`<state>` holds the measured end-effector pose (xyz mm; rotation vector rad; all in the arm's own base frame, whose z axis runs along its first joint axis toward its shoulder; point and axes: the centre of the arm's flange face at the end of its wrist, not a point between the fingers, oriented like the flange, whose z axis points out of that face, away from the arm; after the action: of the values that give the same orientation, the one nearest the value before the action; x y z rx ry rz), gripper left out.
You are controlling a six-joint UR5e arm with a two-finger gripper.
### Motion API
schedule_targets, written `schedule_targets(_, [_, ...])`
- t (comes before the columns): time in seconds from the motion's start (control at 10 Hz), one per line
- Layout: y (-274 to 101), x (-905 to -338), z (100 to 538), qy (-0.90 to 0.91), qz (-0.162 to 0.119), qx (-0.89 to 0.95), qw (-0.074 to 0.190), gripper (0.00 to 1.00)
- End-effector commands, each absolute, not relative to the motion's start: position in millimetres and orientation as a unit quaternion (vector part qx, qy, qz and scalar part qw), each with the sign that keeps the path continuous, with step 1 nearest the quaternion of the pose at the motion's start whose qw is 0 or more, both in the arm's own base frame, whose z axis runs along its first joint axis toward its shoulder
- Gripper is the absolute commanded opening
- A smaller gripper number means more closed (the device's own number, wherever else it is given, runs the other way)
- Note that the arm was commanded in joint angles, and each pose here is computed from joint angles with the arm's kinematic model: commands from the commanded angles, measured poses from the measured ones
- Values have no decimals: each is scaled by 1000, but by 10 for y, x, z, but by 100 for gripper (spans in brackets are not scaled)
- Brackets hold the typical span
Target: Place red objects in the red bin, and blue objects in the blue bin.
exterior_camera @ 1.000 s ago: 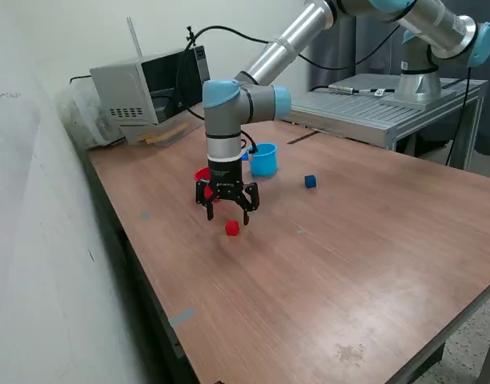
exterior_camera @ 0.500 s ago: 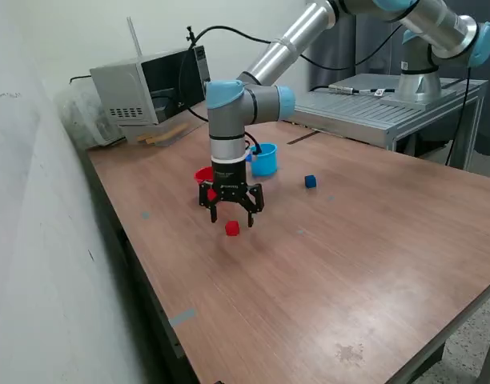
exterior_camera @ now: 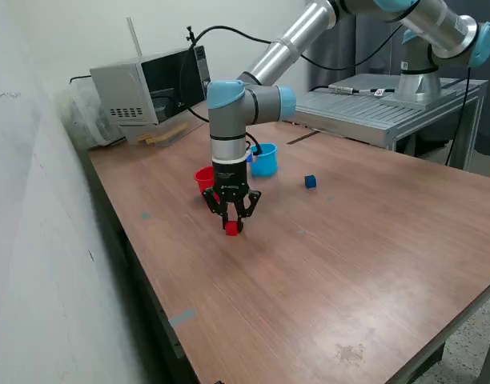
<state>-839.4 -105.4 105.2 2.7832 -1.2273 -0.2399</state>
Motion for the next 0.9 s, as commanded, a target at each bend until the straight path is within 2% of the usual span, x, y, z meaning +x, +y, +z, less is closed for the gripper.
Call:
schedule_targets(0.0, [-1049,-8400,1050,-402,-81,911,45,0])
schedule_targets(0.1, [-1021,-8400,1056,-403,-81,910,44,0])
schedule_targets(0.4, [-912,-8323,1585,-408,-102,906,53,0])
schedule_targets(0.8, [-110,-8122,2001,-453,-113,884,39,0])
